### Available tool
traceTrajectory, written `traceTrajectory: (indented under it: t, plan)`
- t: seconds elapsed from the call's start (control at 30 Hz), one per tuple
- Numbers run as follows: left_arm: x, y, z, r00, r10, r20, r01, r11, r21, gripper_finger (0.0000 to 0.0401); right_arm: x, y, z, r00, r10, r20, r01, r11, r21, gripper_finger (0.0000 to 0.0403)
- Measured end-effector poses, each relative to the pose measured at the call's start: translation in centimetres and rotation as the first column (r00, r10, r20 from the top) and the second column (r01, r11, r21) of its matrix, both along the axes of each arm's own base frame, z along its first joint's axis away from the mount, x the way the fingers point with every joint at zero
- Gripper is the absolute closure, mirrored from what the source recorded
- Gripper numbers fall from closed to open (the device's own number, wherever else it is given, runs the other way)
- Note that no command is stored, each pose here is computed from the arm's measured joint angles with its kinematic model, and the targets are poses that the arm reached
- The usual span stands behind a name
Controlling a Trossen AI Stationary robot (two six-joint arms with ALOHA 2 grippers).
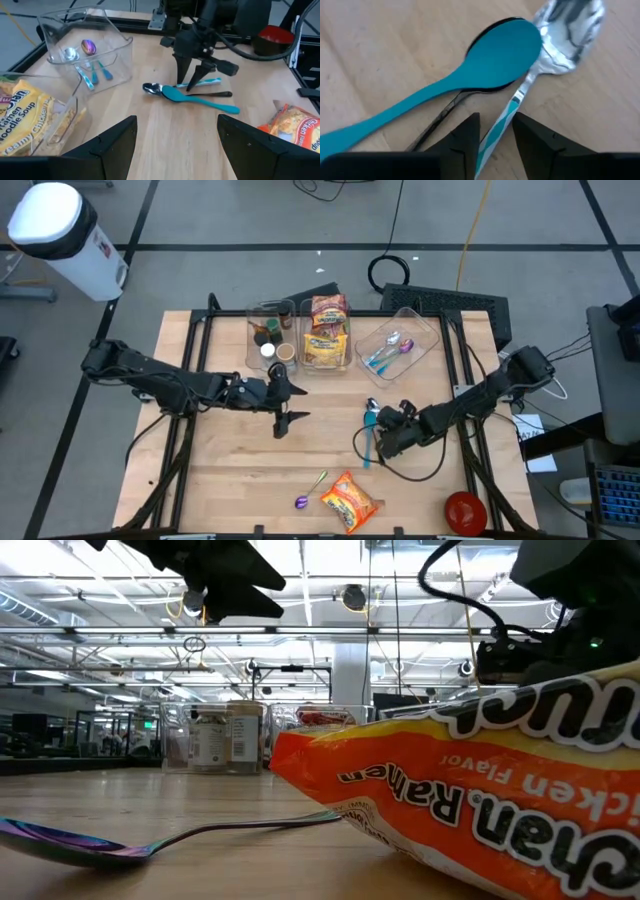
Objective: Pick & Place Food Item
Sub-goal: Put the white patterned spoon into the right transparent bin
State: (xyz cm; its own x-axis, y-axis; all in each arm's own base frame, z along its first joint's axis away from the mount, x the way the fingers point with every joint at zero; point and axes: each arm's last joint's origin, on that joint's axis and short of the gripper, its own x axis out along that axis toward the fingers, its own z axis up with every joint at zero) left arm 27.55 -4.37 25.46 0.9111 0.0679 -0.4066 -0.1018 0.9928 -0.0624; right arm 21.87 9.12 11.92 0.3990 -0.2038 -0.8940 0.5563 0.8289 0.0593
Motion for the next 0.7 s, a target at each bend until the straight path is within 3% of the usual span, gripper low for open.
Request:
traceTrajectory:
  t: [0.27, 0.5, 0.7]
  plan:
    - [0.0, 0.1, 0.0, 1.000, 0.005, 0.005, -0.005, 1.000, 0.006, 0.0119, -0.5, -0.2, -0.2, 0.997, -0.059, -0.041, 0.059, 0.998, 0.007, 0.0385]
    - [0.0, 0.1, 0.0, 1.000, 0.003, 0.004, -0.003, 1.000, 0.012, 0.0119, -0.5, -0.4, 0.0, 0.997, -0.066, -0.032, 0.067, 0.998, 0.011, 0.0384]
    - [0.0, 0.1, 0.0, 1.000, 0.003, 0.004, -0.003, 1.000, 0.013, 0.0119, -0.8, -0.8, 2.7, 0.996, 0.001, 0.094, -0.001, 1.000, -0.004, 0.0392]
